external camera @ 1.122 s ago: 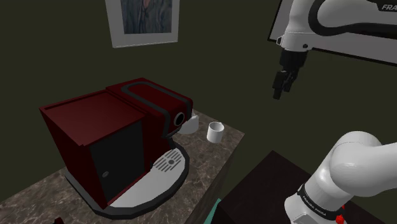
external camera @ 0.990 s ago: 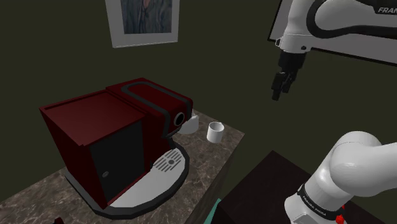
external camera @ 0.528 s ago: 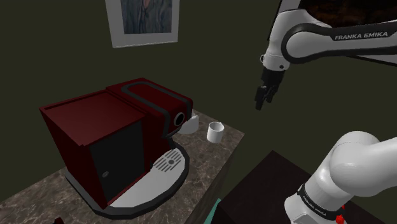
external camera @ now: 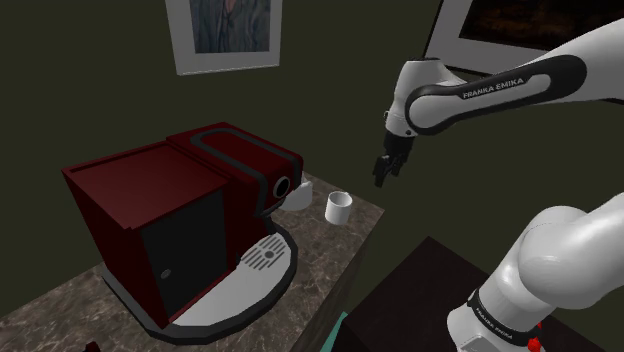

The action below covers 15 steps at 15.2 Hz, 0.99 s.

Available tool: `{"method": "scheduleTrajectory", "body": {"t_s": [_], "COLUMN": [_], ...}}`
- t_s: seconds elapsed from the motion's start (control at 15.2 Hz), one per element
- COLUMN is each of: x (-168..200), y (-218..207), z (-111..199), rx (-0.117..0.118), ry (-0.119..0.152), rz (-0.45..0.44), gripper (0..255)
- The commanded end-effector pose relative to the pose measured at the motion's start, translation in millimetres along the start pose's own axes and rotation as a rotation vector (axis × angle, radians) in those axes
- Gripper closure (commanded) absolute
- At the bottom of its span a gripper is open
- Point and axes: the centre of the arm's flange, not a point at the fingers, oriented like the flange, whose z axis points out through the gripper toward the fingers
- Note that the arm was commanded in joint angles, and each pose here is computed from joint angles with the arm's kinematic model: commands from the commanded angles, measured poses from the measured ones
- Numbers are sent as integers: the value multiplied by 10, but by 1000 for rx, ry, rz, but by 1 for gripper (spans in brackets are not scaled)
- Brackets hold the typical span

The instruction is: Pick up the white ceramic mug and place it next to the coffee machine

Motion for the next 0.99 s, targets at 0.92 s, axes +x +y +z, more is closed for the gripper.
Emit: {"method": "scheduleTrajectory", "body": {"t_s": [0.92], "x": [1216], "y": [53], "z": [1619], "rx": [25], "ry": [98], "rz": [-9], "gripper": [0]}}
